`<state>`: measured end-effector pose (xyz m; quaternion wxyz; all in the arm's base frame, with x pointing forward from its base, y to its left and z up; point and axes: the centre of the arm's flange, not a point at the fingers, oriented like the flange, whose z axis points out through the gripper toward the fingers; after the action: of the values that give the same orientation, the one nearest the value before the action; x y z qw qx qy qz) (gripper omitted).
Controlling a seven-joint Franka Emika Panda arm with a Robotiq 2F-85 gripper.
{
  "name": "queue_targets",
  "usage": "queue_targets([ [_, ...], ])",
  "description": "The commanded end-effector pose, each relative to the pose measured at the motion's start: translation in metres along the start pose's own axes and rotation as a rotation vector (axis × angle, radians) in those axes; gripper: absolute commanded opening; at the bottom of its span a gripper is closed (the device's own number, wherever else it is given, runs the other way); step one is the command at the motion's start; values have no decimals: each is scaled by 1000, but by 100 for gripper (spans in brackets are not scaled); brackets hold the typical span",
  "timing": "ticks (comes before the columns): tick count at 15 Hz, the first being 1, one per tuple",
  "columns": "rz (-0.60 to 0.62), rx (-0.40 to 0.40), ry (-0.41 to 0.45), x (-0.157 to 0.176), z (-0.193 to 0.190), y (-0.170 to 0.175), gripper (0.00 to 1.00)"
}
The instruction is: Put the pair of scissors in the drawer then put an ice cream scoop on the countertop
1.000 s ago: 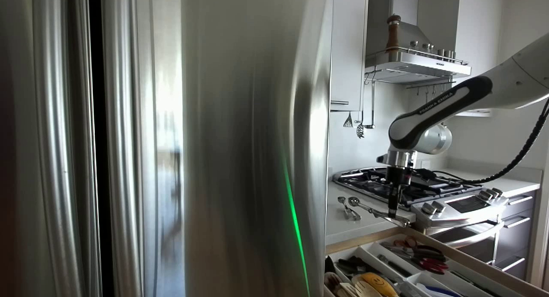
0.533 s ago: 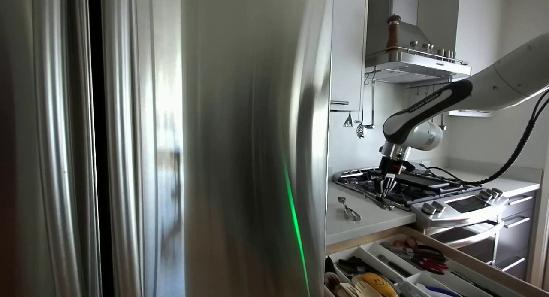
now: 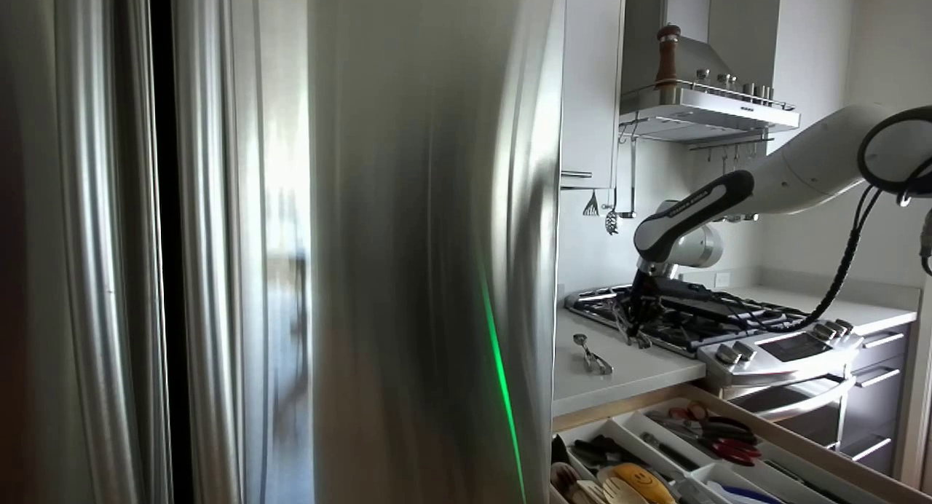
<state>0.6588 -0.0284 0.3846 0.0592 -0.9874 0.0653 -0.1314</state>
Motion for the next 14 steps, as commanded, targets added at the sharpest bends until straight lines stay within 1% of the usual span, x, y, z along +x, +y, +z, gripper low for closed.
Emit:
queue_targets([
  [1, 102, -95, 31, 31, 25, 9, 1],
  [4, 130, -153, 20, 38, 45, 19, 1],
  [5, 123, -159, 11, 39, 52, 21, 1],
  [11, 87, -163, -33, 47, 79, 20, 1],
  [14, 74, -153, -74, 49, 87, 19, 1],
])
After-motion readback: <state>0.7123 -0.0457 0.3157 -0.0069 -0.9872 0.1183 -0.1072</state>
